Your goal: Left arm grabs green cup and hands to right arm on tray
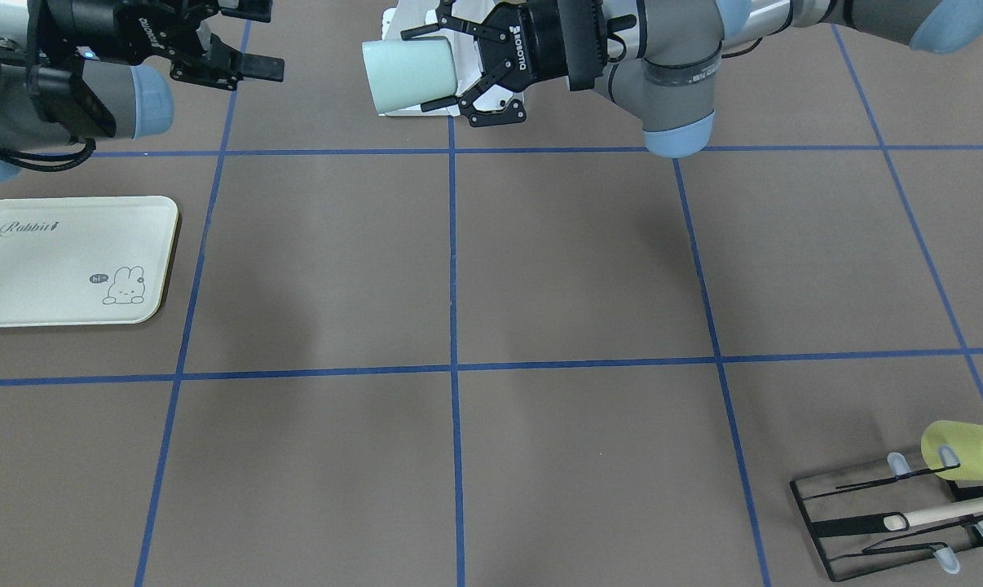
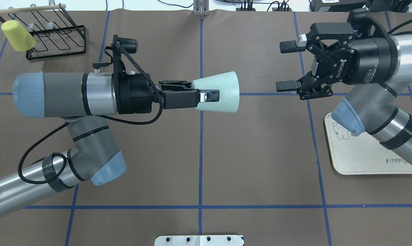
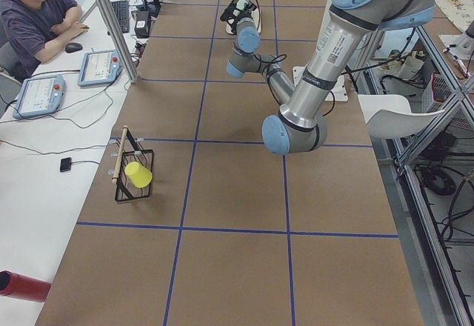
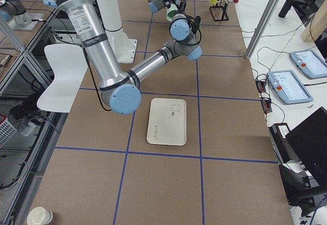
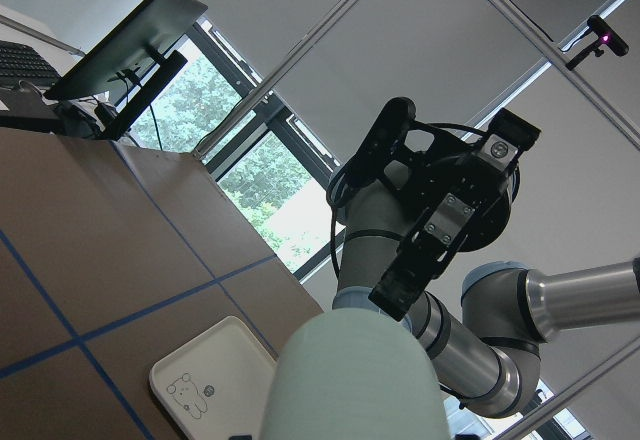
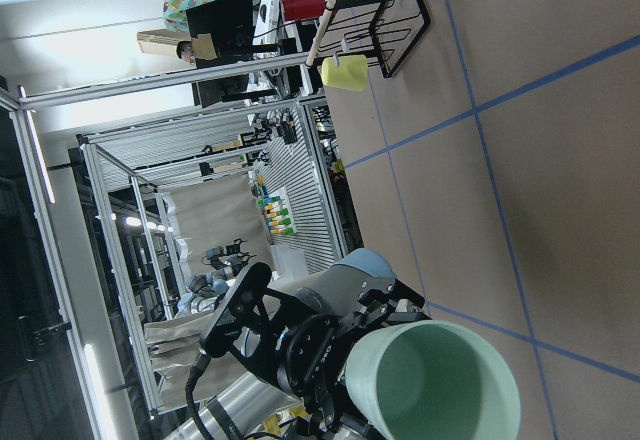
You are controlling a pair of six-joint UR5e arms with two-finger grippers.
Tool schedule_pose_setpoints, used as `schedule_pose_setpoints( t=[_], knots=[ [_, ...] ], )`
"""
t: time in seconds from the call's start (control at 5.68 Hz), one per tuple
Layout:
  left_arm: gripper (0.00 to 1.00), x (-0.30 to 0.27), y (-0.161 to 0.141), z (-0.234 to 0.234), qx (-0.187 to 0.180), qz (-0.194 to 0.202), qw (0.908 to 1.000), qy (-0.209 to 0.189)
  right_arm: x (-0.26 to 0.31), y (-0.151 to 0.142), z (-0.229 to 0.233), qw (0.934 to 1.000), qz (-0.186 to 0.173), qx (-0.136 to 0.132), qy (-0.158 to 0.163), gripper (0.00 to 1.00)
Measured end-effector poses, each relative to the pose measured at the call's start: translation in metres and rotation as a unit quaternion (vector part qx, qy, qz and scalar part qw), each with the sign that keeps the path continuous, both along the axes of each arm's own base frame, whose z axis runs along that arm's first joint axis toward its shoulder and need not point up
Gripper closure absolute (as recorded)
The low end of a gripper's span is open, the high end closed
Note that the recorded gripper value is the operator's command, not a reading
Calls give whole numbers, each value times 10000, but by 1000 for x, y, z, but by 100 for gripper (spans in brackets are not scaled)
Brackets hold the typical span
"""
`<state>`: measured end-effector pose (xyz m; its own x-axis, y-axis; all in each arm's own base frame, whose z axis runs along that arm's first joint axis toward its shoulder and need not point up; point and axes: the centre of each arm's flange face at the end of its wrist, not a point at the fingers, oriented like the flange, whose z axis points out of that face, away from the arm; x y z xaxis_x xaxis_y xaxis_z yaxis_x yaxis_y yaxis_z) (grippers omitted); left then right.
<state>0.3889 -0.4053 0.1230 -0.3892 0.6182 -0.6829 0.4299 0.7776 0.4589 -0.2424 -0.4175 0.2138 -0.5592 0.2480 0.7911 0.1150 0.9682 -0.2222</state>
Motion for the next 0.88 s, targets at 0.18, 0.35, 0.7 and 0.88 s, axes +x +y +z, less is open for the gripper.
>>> schedule_pose_setpoints(
  t=[0.18,0.35,0.7,0.88],
  knots=[
    [95,-17,-11,2,-100,210,9997,-83,-12,12,-12,9999,-81,-33,-116,0],
    [95,-24,-14,5,-149,364,9991,-146,-20,21,-21,9997,-144,-28,-175,0],
    [96,-26,-7,7,-227,676,9974,-103,-32,24,-31,9996,-134,-85,-230,0],
    [96,-26,-4,5,-220,743,9970,-64,-37,21,-39,9997,-58,-133,-202,0]
  ],
)
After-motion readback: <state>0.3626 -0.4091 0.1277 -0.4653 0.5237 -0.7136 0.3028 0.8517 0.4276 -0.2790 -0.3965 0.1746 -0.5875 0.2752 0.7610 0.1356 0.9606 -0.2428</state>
